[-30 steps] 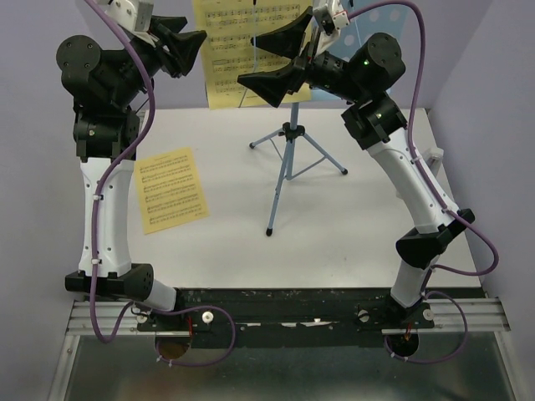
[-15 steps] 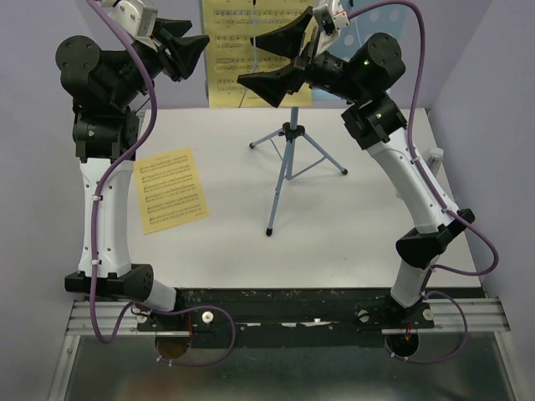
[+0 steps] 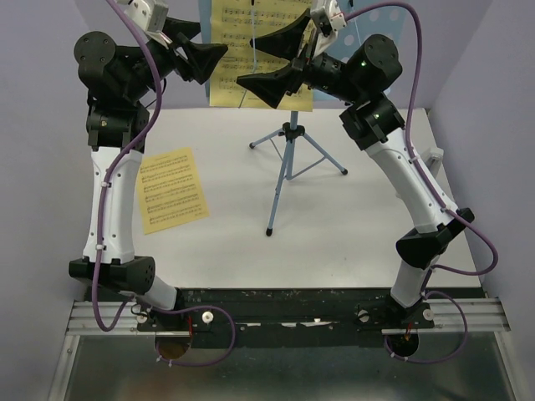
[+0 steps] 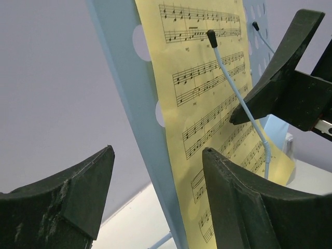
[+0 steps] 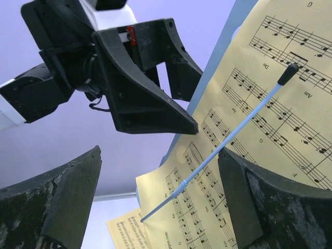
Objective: Pack up the instrument practice props
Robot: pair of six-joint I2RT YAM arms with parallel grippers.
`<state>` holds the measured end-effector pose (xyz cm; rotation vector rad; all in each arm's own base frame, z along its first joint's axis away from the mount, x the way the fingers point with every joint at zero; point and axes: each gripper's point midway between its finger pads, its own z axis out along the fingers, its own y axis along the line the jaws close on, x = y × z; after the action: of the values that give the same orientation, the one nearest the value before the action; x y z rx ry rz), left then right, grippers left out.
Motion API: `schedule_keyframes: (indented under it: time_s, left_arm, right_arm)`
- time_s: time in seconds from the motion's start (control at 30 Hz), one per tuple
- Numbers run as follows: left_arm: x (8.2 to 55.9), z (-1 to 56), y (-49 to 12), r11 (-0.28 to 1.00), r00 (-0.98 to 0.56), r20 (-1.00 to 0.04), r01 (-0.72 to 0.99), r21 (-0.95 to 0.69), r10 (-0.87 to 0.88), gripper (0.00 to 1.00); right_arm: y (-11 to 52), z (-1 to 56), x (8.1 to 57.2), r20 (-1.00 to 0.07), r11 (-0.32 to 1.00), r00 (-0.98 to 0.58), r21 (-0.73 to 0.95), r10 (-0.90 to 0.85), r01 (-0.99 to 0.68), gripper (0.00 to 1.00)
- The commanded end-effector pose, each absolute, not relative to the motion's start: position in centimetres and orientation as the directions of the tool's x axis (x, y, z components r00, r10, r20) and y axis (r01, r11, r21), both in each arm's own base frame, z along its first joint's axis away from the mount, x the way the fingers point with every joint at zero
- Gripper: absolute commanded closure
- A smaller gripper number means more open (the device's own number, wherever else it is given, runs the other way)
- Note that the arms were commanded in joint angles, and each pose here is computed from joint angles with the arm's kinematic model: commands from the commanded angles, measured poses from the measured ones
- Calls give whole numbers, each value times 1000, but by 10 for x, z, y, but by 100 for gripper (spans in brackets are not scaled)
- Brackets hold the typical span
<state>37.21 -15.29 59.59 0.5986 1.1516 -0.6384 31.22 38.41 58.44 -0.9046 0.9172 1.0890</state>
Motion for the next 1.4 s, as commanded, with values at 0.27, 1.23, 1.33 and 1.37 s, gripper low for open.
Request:
schedule_keyframes:
  time_s: [0.27, 1.23, 1.33, 1.37]
  left_arm:
    - [396, 595, -143, 772, 280, -951, 631, 81, -128, 23]
    - [350, 581, -108, 801, 298, -954, 576, 160, -24, 100]
    - [346, 590, -92, 830, 321, -947, 532, 166, -17, 100]
    - [344, 594, -86, 842, 332, -943, 511, 171, -9, 100]
  right_arm:
    - [383, 595, 294, -914, 173, 221, -170, 340, -970, 0]
    - [384, 590, 302, -919, 194, 217, -158, 331, -968, 0]
    - [383, 590, 301, -918, 198, 222, -163, 330, -967, 0]
    - [381, 592, 300, -916, 200, 226, -166, 332, -966, 0]
